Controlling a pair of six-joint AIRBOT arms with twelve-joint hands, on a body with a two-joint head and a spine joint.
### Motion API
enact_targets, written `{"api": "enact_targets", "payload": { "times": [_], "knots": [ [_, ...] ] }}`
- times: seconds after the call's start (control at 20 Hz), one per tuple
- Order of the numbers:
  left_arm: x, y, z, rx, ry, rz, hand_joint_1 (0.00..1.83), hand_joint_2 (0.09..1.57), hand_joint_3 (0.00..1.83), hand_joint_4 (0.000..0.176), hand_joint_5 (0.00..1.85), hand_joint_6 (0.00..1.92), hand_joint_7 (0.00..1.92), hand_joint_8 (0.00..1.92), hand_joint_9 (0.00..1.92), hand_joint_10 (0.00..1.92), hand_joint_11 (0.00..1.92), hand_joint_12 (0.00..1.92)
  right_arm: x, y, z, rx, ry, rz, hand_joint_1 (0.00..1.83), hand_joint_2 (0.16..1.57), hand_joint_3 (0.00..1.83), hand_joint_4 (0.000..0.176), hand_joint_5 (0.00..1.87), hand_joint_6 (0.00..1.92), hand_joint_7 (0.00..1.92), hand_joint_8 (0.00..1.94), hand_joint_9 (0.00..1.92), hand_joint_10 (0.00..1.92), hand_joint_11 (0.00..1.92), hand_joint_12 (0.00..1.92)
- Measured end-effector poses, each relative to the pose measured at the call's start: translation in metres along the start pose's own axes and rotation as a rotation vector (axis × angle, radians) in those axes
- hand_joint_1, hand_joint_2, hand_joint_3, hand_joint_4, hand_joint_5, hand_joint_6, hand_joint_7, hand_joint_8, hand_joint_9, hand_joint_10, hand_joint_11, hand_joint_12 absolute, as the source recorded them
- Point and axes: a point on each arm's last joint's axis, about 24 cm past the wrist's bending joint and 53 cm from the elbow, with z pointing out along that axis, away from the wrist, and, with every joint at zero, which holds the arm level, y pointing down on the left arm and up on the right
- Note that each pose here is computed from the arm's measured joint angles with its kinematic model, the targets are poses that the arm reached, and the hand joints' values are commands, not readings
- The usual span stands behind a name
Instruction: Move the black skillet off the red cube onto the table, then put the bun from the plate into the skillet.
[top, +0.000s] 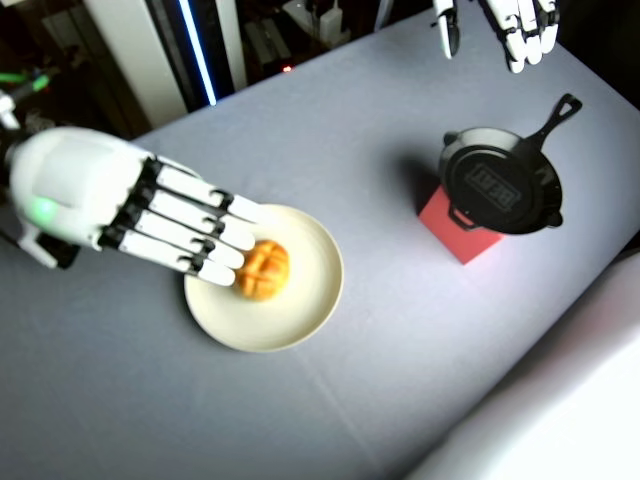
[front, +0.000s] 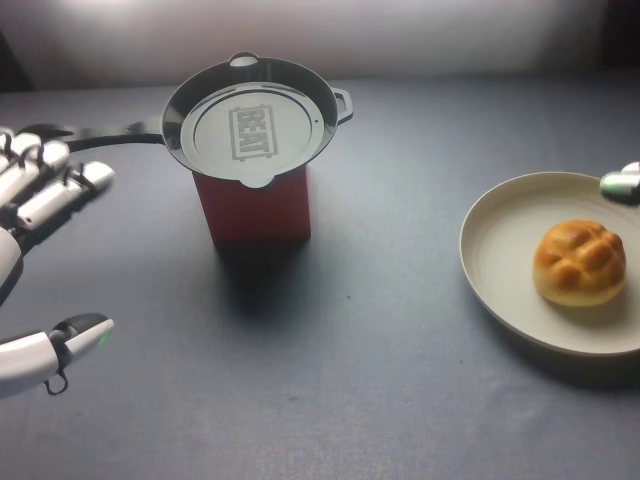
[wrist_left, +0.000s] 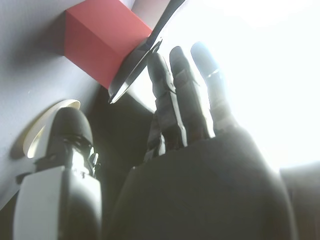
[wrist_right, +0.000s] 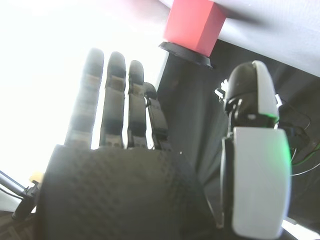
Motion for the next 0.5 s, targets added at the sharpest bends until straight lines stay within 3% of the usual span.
{"api": "enact_targets", "payload": {
  "times": [0.05, 0.1, 0.25, 0.35, 0.45, 0.5],
  "knots": [
    [0.0, -0.001, 0.0, 0.003, 0.001, 0.001, 0.49, 1.05, 0.01, 0.123, 0.21, 0.0, 0.05, 0.0, 0.04, 0.01, 0.01, 0.04, 0.0, 0.0, 0.0, 0.0, 0.0, 0.0, 0.56, 1.28, 0.0, 0.064, 0.44, 0.0, 0.41, 0.0, 0.39, 0.0, 0.24, 0.38],
    [0.0, -0.001, 0.0, 0.002, 0.0, -0.001, 0.46, 1.05, 0.0, 0.141, 0.17, 0.0, 0.04, 0.0, 0.03, 0.0, 0.0, 0.01, 0.0, 0.0, 0.0, 0.001, 0.0, 0.0, 0.55, 1.28, 0.0, 0.055, 0.45, 0.0, 0.4, 0.0, 0.39, 0.0, 0.24, 0.38],
    [-0.011, 0.004, 0.012, 0.003, -0.031, 0.008, 0.57, 1.02, 0.0, 0.132, 0.09, 0.0, 0.0, 0.0, 0.0, 0.0, 0.0, 0.0, 0.001, -0.001, 0.0, 0.003, 0.003, 0.0, 0.62, 1.28, 0.0, 0.036, 0.45, 0.0, 0.41, 0.0, 0.39, 0.0, 0.25, 0.38],
    [-0.024, 0.015, 0.035, -0.014, -0.078, -0.001, 0.68, 1.05, 0.0, 0.12, 0.1, 0.01, 0.0, 0.0, 0.0, 0.0, 0.0, 0.0, 0.001, -0.001, 0.0, 0.004, 0.004, 0.0, 0.61, 1.28, 0.0, 0.039, 0.45, 0.0, 0.4, 0.0, 0.39, 0.0, 0.25, 0.37],
    [-0.025, 0.028, 0.061, -0.042, -0.08, -0.023, 0.75, 1.06, 0.01, 0.12, 0.12, 0.01, 0.0, 0.0, 0.0, 0.0, 0.0, 0.0, 0.001, -0.001, 0.0, 0.005, 0.004, 0.0, 0.66, 1.29, 0.0, 0.037, 0.44, 0.0, 0.4, 0.0, 0.39, 0.0, 0.26, 0.36],
    [-0.021, 0.034, 0.073, -0.056, -0.072, -0.038, 0.75, 1.06, 0.0, 0.131, 0.12, 0.01, 0.0, 0.0, 0.0, 0.0, 0.0, 0.0, 0.001, -0.001, 0.0, 0.006, 0.005, 0.0, 0.67, 1.29, 0.0, 0.031, 0.45, 0.0, 0.41, 0.0, 0.4, 0.0, 0.26, 0.36]
  ]
}}
